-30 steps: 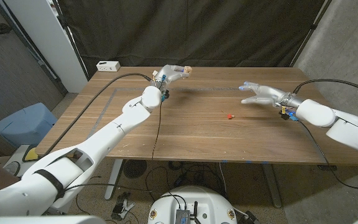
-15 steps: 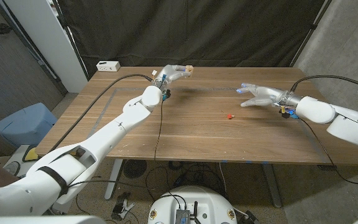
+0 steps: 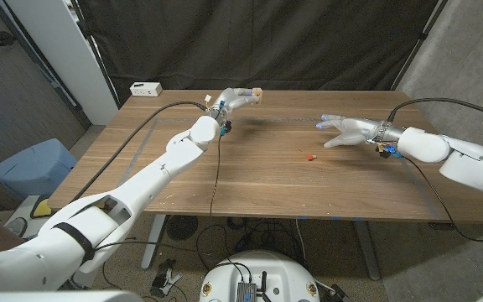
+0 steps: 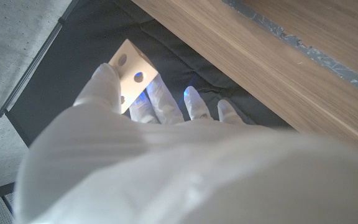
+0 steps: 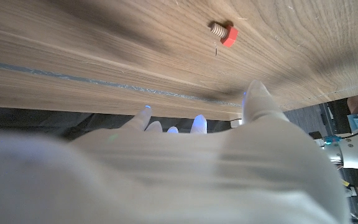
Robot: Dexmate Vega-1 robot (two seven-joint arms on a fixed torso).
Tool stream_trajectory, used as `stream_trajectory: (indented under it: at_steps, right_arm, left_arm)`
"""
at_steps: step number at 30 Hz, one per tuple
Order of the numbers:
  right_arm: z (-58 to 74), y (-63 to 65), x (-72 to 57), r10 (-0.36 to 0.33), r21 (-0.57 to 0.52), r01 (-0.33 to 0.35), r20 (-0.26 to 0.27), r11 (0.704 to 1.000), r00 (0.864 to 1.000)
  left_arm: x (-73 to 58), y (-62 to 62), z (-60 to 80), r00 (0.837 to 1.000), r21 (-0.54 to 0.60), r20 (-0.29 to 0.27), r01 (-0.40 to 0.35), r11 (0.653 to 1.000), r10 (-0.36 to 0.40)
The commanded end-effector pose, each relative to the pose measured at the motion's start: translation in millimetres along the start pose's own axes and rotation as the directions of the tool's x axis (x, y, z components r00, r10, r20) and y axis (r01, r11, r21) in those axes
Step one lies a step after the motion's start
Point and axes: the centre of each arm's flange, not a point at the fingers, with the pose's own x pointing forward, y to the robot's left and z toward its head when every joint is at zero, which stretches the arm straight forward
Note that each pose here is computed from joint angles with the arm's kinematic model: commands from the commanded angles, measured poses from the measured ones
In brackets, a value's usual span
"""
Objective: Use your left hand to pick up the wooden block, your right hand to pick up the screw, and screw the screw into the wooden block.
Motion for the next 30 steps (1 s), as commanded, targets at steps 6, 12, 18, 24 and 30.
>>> stream_trajectory:
  at_steps: [6, 12, 18, 24, 30]
  right_arm:
    - [-13.1, 13.9, 5.6, 0.004, 0.018, -0.005, 0.037, 1.0, 0.999]
    - [-16.8, 18.1, 8.2, 0.015, 0.028, -0.016, 0.042, 0.999, 0.999]
    - [-18.4, 22.7, 10.2, 0.032, 0.035, -0.033, 0.043, 0.999, 0.999]
    - [-19.5, 29.0, 12.6, 0.043, 0.048, -0.045, 0.043, 0.998, 0.998]
    - [-21.0, 34.0, 14.0, 0.059, 0.053, -0.061, 0.035, 0.997, 0.998]
  left_arm:
    - [-2.5, -6.3, -4.4, 1.0, -0.033, -0.008, 0.021, 0.999, -0.021]
    - [-1.5, -9.8, -3.3, 1.0, -0.034, -0.01, 0.022, 0.999, -0.023]
    - [-1.1, -12.6, -3.6, 1.0, -0.039, -0.006, 0.027, 0.999, -0.027]
    - [-0.7, -14.3, -3.7, 1.0, -0.041, -0.005, 0.029, 0.999, -0.029]
    - [-0.6, -15.3, -4.3, 0.999, -0.038, -0.004, 0.033, 0.999, -0.033]
